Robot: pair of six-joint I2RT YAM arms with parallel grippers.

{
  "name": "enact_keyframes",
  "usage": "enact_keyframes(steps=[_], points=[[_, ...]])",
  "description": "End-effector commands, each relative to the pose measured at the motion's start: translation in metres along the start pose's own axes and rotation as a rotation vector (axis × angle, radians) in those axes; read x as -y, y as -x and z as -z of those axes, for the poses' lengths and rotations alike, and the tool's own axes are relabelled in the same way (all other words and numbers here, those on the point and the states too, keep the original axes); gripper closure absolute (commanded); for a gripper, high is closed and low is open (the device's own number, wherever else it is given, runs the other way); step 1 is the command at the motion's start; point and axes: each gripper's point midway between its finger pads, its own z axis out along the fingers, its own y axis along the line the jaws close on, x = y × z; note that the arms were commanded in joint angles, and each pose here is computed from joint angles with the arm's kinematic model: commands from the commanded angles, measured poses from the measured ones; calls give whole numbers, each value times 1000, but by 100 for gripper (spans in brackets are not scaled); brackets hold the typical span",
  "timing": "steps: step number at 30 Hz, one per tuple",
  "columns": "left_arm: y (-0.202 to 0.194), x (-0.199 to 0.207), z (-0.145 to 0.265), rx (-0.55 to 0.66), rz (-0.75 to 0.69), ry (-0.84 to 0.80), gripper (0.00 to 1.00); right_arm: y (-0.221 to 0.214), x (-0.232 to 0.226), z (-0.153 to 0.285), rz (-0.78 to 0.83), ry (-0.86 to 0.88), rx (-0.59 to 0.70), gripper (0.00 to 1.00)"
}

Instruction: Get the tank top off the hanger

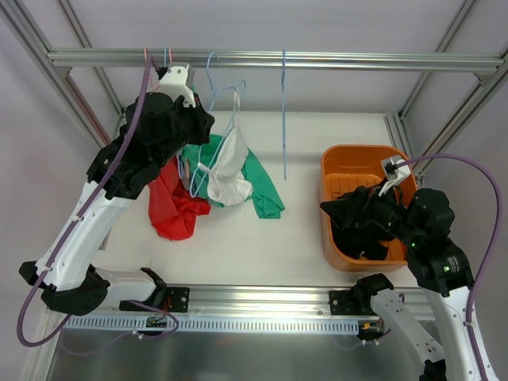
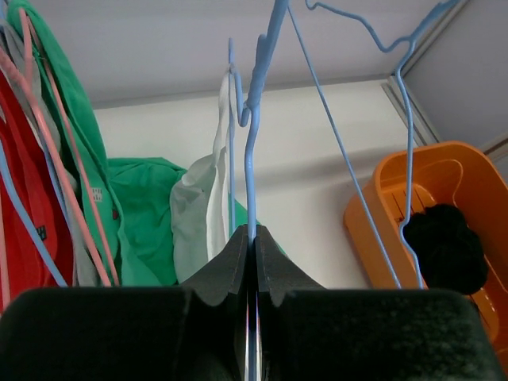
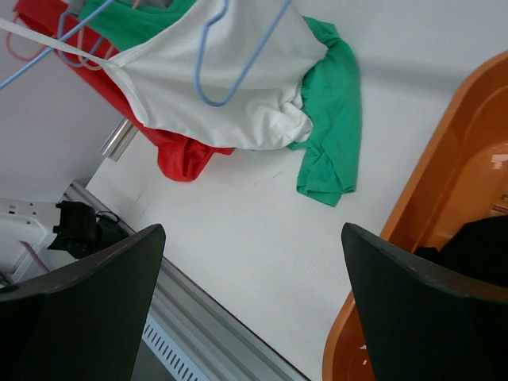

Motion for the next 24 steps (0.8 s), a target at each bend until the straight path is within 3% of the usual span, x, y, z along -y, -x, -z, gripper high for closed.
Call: enact_keyframes(steps=[1,6,11,14,19,24], points=[[18,13,38,89,54,-106,100,17,-36,7,43,177,49,1],[7,12,88,117,54,-207,100,29,-62,13,24,297,45,1],[-33,5,116,84,46,-275,100,28,-69,3,-10,333,-11,1],[-58,16,140,44,72,-404,100,18,-78,-11,4,356,-56,2],[-99,35,174,-49,126,-604,100,-1,-110,-37,118,398,-135,6],[-111,30,192,-55,192,-620,100,-12,-124,-71,196,344,-137,14]])
